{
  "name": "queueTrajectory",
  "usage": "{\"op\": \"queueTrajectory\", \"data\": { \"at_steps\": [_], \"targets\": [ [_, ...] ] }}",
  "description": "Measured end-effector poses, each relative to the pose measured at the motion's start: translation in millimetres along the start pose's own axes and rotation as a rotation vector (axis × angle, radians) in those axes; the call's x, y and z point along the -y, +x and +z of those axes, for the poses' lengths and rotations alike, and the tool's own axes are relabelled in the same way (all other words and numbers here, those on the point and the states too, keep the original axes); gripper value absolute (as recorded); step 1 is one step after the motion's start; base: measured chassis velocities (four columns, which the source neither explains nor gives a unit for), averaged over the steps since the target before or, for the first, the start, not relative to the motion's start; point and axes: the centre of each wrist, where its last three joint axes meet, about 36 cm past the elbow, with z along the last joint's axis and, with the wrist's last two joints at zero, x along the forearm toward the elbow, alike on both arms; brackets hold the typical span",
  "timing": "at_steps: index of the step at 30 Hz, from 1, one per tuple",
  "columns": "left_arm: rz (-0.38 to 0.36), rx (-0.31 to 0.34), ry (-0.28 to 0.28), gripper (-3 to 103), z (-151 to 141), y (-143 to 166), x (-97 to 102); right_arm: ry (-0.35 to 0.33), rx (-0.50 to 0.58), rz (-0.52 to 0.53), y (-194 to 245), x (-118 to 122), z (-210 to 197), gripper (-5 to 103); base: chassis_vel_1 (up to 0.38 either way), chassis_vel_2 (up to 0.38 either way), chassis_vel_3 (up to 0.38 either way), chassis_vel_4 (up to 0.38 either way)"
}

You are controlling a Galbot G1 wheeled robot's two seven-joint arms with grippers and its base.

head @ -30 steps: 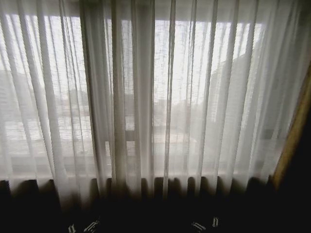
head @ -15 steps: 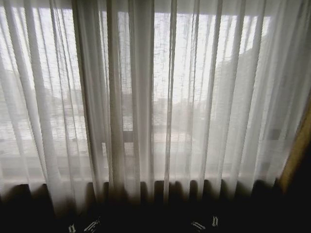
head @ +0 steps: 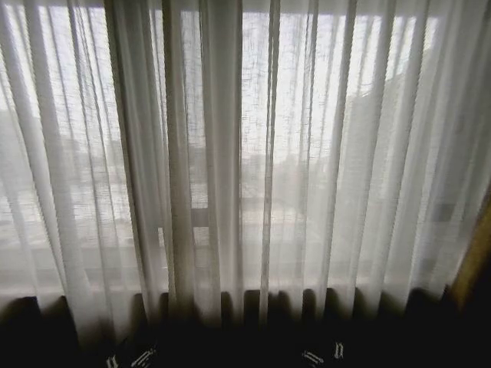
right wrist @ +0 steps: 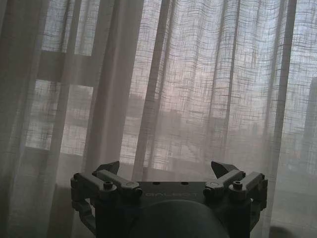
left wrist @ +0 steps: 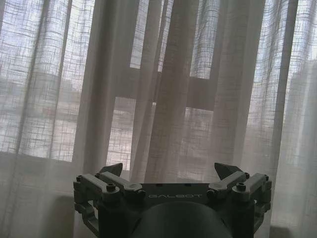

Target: Open the curtains by pulling them apart, changing their state from closed to fully open.

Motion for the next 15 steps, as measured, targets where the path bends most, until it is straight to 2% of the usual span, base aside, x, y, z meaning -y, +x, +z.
{"op": "queueTrajectory", "data": {
  "at_steps": [15],
  "targets": [
    [-0.002,-0.002,0.000,100,1.5,0.1,-0.6,0.004,0.001,-0.001,-0.7,0.3,-0.3,100,-0.067,0.064,0.060,-0.070]
  ]
}}
